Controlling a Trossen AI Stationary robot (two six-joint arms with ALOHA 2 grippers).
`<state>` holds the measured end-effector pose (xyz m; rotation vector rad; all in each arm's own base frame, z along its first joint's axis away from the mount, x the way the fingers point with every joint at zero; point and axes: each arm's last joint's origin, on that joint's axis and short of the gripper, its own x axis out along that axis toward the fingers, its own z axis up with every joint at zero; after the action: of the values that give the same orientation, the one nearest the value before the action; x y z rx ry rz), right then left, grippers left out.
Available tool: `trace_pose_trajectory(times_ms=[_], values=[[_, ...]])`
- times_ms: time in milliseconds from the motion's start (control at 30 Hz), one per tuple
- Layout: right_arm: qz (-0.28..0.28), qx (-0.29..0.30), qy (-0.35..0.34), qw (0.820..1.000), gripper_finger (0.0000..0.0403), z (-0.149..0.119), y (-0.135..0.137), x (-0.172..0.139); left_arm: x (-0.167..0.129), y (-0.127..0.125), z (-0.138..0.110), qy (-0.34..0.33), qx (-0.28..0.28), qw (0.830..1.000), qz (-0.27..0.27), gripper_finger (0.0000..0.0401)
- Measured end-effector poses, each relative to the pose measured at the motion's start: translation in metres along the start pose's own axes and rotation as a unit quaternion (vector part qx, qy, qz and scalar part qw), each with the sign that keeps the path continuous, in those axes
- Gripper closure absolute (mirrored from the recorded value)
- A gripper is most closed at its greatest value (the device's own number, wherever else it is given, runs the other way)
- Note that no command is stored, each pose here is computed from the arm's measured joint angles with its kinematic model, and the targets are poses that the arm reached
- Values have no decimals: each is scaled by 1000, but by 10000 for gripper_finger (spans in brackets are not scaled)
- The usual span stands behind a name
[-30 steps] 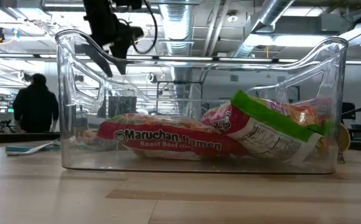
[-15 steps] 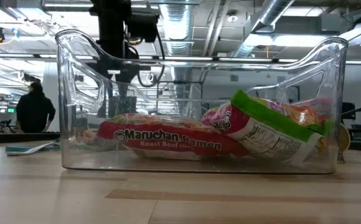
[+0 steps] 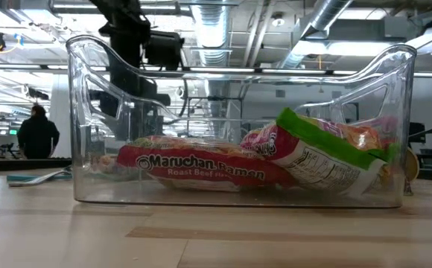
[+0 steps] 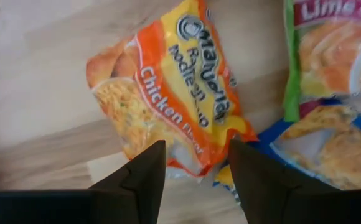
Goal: Pick & Place Food Item
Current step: Put the orange noodle pack into the bottom transparent bin
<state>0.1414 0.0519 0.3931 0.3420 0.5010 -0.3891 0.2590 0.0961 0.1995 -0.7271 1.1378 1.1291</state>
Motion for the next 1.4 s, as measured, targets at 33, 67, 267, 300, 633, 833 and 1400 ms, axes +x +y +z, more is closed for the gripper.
trace_pose_trajectory(times_ms=[33,67,267,300,633,833,1400], values=[[0,0,0,1000,231,0,0,0,-1,2,0,-7,-6,1000,-12,235],[0,-1,0,1000,231,0,0,0,-2,5,-1,-13,-11,1000,-22,236],[0,0,0,1000,231,0,0,0,11,17,-9,2,-37,998,-43,249],[0,0,0,1000,231,0,0,0,13,17,-10,3,-37,998,-46,251],[0,1,0,1000,231,0,0,0,28,17,-17,-1,-43,997,-70,258],[0,4,0,1000,232,0,0,0,32,18,-21,3,-50,996,-69,267],[-1,4,0,1000,232,0,0,0,32,17,-20,-7,-39,996,-78,397]])
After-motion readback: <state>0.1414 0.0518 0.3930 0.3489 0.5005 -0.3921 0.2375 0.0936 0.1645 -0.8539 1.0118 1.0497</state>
